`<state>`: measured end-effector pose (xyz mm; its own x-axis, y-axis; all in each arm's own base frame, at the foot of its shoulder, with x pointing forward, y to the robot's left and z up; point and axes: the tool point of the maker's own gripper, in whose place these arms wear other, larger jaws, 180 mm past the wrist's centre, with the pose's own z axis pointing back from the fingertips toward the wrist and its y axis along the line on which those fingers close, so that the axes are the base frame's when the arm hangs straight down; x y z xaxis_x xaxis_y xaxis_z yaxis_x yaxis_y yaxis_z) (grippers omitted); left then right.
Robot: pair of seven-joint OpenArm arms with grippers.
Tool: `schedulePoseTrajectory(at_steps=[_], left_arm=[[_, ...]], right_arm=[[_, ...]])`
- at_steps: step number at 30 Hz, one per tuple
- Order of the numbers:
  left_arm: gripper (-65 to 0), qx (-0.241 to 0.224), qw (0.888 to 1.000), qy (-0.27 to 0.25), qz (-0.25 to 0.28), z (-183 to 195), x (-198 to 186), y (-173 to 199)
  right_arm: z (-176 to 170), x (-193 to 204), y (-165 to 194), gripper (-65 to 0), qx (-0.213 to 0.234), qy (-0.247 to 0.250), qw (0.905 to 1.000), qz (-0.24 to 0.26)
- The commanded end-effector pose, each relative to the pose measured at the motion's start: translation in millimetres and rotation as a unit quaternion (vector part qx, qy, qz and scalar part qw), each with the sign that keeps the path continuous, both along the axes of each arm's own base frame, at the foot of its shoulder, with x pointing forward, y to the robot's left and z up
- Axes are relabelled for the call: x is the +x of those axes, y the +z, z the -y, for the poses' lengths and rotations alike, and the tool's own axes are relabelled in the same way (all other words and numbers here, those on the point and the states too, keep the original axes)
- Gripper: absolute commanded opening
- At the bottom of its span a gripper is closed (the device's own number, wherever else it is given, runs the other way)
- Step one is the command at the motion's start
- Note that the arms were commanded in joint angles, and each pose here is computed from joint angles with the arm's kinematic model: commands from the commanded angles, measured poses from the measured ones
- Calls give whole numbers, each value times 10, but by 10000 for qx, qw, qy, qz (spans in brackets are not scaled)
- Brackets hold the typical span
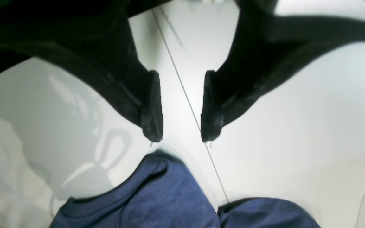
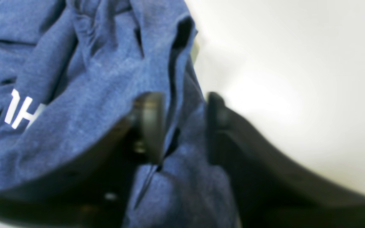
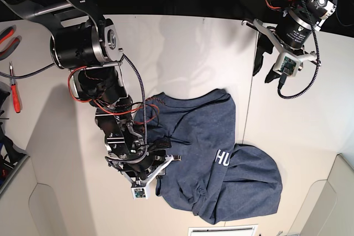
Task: Layout the t-shirt on the table in an organized manner, then fold the t-shirt properly
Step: 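Lower the right gripper onto the blue t-shirt and pinch its fabric, then drag the pinched fabric with the right gripper away from the shirt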
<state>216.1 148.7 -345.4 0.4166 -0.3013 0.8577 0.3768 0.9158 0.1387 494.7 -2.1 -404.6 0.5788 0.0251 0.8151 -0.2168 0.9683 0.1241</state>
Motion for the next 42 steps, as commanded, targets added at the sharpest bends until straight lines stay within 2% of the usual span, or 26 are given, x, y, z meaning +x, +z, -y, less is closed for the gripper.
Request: schedulePoseTrajectory(at_steps=[1, 3, 6, 7, 10, 11, 25, 26, 29, 34, 38, 42], left_arm=[[-411, -39, 9998, -7, 178, 1, 32, 96], [-411, -40, 9998, -7, 180, 1, 33, 97], [-411, -32, 9999, -5, 166, -1, 30, 92], [-411, -30, 9999, -5, 161, -1, 30, 90], [-411, -30, 9999, -5, 161, -1, 30, 90], [-411, -30, 9999, -5, 161, -1, 30, 90], [-411, -33, 9999, -5, 163, -1, 30, 91], [-411, -31, 9999, -5, 163, -1, 30, 90], [-411, -33, 9999, -5, 165, -1, 31, 91], [-411, -31, 9999, -5, 165, -1, 31, 91], [-411, -30, 9998, -3, 178, -2, 40, 97], [-411, 3, 9996, 177, 230, -62, 69, 111]], right_arm=[[-36, 208, 309, -540, 94, -8, 9991, 425], [-29, 227, 337, -583, 104, -40, 9986, 517], [35, 271, 387, -573, 63, -227, 9973, 689], [66, 277, 384, -533, 26, -307, 9972, 687], [66, 275, 381, -307, 24, -306, 9972, 684], [39, 269, 382, -259, 59, -237, 9974, 681], [-38, 118, 117, -254, 117, -23, 9992, 374], [-38, 107, 96, -261, 119, -24, 9993, 358], [-41, 80, 51, -354, 143, -29, 9995, 289], [-131, 83, 104, -479, 464, 75, 9983, 338], [-122, 119, 160, -638, 493, 33, 9975, 505], [-115, 130, 176, -650, 497, 9, 9972, 559]])
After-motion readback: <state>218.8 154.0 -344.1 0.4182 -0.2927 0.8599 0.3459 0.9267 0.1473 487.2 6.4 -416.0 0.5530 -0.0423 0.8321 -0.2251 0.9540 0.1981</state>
